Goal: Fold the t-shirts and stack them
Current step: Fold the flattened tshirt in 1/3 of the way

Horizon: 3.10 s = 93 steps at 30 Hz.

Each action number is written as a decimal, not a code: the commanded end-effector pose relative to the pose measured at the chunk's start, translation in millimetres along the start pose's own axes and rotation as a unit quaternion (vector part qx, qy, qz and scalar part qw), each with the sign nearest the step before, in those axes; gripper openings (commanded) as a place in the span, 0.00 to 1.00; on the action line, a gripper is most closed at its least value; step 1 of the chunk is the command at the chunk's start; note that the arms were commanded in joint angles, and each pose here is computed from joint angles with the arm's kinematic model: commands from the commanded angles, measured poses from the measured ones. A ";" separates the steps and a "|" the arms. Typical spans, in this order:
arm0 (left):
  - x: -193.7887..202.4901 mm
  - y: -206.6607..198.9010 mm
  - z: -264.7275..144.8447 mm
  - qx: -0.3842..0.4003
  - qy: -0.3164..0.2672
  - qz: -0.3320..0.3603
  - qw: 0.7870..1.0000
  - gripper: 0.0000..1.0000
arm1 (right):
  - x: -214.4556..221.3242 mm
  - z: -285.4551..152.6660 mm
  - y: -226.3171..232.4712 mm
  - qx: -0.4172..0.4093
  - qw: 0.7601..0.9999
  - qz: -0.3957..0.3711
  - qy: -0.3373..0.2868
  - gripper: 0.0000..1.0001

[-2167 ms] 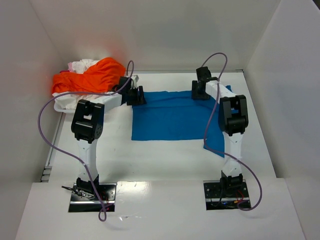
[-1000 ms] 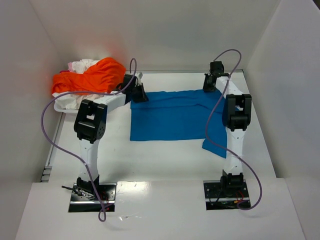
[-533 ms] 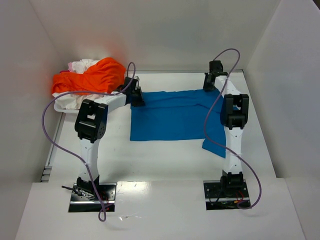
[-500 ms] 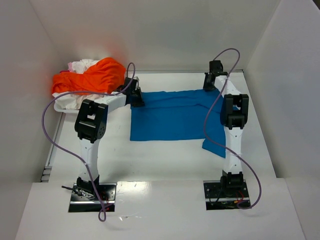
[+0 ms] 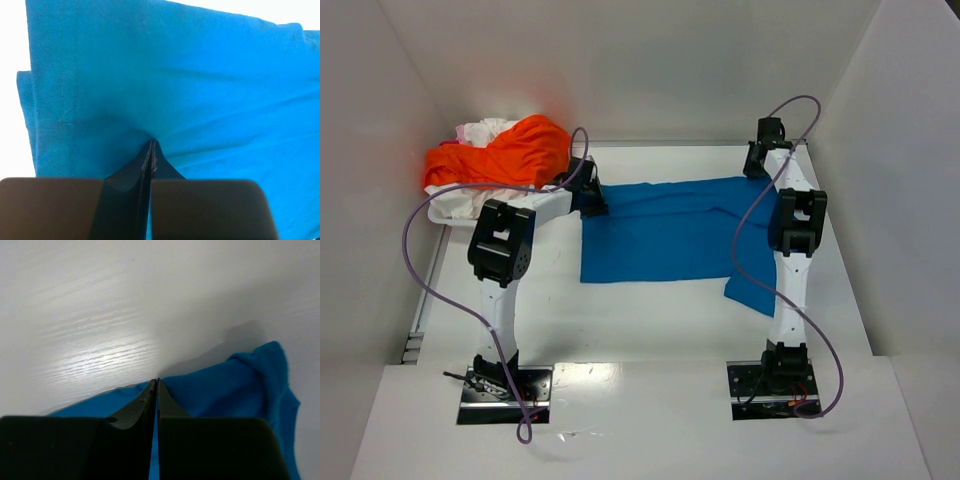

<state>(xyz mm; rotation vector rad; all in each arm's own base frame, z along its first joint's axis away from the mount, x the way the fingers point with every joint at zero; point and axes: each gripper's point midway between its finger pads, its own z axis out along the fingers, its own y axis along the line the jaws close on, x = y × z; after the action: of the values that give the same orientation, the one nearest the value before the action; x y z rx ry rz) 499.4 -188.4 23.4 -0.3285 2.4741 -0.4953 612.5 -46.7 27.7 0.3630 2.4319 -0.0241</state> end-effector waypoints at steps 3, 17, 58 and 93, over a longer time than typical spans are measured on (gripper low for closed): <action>12.8 29.3 -11.9 -0.043 0.028 -0.004 0.999 0.00 | -35.8 -23.5 -9.1 -0.002 0.999 0.007 -0.036 0.07; -8.5 9.8 -16.7 0.000 0.013 0.018 1.000 0.03 | -63.9 -109.6 -19.4 -0.008 0.995 0.017 -0.100 0.08; -17.6 25.0 -32.4 0.007 0.014 0.040 0.999 0.15 | -42.0 -77.1 -67.0 0.010 0.997 0.056 -0.058 0.15; -60.8 -44.8 -100.0 0.151 -0.055 0.156 0.974 0.80 | 57.5 -84.9 30.6 -0.016 0.997 -0.072 0.010 0.62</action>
<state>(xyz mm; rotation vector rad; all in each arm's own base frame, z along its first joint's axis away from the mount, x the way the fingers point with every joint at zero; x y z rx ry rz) 496.2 -183.5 138.6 0.1158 2.2724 -0.6880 515.4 16.9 55.1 0.1418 2.4932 0.0181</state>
